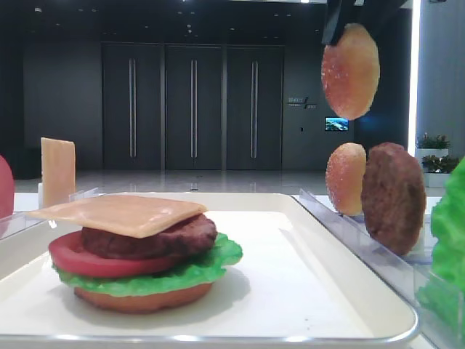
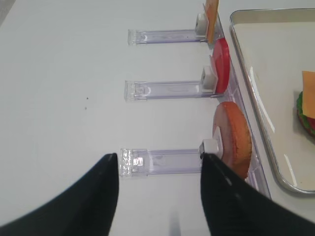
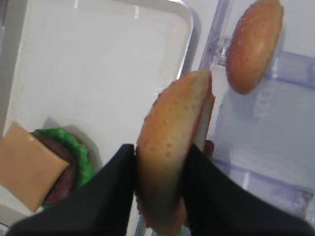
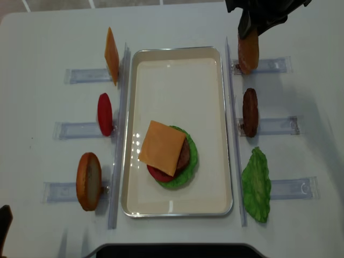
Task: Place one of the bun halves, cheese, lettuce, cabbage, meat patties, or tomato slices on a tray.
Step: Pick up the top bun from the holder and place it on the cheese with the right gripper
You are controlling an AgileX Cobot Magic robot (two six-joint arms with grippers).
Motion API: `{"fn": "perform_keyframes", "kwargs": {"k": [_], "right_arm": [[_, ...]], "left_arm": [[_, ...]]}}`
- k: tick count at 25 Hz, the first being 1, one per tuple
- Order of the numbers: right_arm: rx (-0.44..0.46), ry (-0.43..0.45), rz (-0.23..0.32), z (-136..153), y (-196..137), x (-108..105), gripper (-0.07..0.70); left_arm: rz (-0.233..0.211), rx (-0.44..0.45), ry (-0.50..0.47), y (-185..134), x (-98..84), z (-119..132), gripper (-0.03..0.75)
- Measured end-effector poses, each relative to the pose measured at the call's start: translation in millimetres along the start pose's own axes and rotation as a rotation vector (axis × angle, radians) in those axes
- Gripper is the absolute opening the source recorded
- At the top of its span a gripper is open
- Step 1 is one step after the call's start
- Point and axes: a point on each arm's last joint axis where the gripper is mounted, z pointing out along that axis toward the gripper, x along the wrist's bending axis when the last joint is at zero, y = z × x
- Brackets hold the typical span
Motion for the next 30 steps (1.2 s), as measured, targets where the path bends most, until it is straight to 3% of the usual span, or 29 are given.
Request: {"fn": "perform_keyframes", "kwargs": {"k": [6, 14, 20, 25, 30], "right_arm": [[-0.037, 0.05, 0.005, -35, -31, 10, 0.219], [-0.028, 0.119, 0.039, -63, -113, 16, 0.219], [-0.107, 0.206, 0.004, -86, -164, 30, 0.215], [-0.149, 0.277, -0.009, -96, -184, 38, 0.215], [-0.146, 0.331, -0.006, -84, -188, 40, 0.214]], "left_arm": [[0.0, 0.0, 0.0, 0, 0.0, 0, 0.408], [0.0, 0.0, 0.0, 0, 0.0, 0, 0.408], [0.0, 0.0, 0.0, 0, 0.0, 0, 0.408], [0.0, 0.0, 0.0, 0, 0.0, 0, 0.408], [0.0, 0.0, 0.0, 0, 0.0, 0, 0.408]]}}
